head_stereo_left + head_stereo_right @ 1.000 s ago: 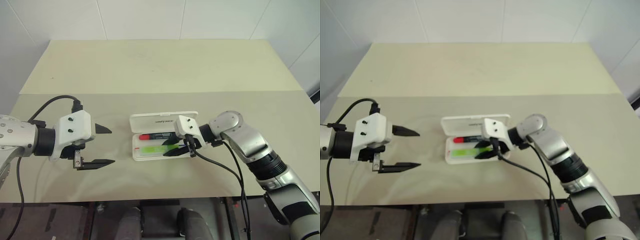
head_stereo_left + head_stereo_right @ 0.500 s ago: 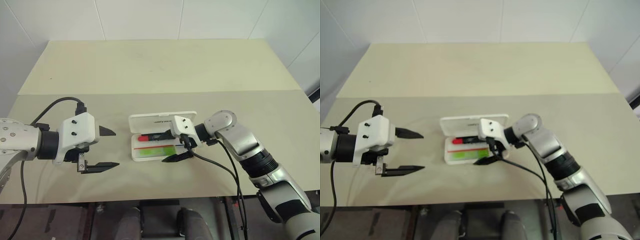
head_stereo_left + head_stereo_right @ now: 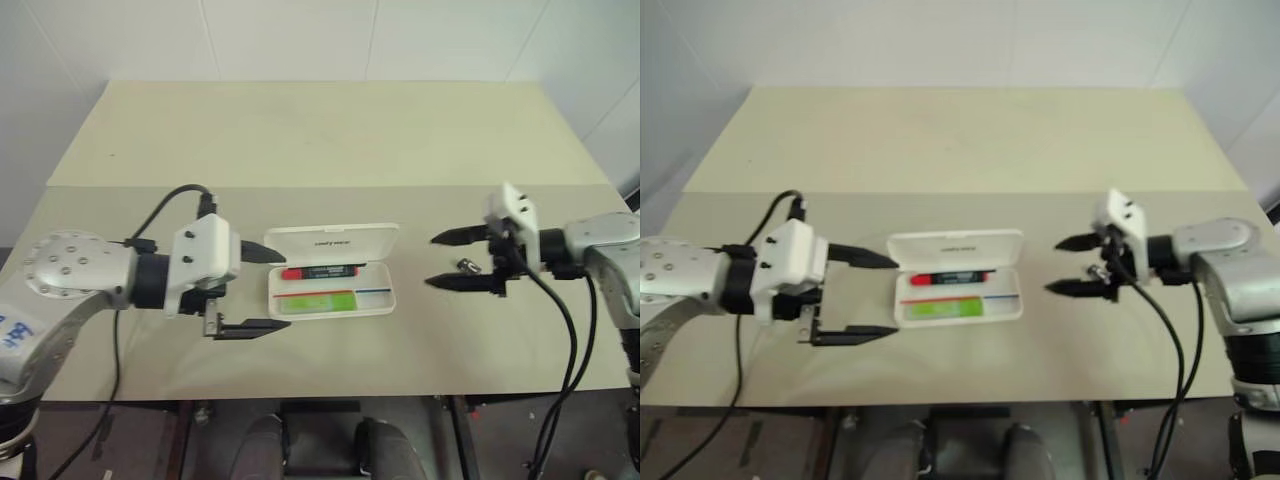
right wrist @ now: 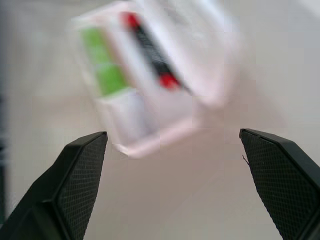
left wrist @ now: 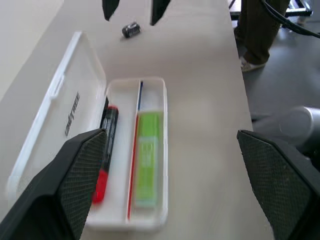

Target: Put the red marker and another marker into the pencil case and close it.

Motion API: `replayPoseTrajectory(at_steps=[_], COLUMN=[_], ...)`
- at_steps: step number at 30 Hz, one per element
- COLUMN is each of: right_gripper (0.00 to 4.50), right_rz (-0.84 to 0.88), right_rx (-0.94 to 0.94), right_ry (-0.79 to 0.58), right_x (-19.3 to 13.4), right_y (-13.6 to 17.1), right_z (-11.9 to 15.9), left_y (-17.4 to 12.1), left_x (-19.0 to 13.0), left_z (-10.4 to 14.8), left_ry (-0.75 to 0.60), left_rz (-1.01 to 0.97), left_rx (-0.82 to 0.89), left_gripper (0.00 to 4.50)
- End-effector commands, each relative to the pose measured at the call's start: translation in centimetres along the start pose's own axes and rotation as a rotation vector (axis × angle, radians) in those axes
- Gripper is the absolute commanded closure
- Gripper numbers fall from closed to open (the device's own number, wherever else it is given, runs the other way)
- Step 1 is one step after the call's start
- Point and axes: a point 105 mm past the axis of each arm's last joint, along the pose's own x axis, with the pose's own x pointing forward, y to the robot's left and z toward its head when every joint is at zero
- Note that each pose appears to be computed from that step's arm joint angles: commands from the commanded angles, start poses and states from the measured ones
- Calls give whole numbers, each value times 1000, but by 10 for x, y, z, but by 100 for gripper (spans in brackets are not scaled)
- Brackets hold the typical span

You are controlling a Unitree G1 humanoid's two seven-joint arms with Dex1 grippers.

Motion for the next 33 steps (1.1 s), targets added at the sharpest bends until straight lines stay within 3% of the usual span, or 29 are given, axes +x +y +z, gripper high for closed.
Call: replayPoseTrajectory(at_steps=[1,7,17,22,30,33], right_gripper=[4,4,4,123,413,414], right_rz=[-214,-290,-365,-367,-224,-84], right_rx=[35,124,213,240,168,86], right_ry=[68,84,91,86,7,-45], right_x=[-12,-11,-7,-4,-7,-8], right_y=[-28,-38,-53,-56,-38,-13], right_z=[-21,-43,-64,-70,-36,-6], left_y=[-3,13,13,13,13,12], left_x=[19,39,37,36,33,29], left_z=[3,5,10,10,9,8], left_ry=[-22,-28,-48,-45,-41,-32], left_rz=[-9,56,55,66,75,68], left_rx=[33,13,12,11,11,10], left_gripper=[0,0,0,0,0,0])
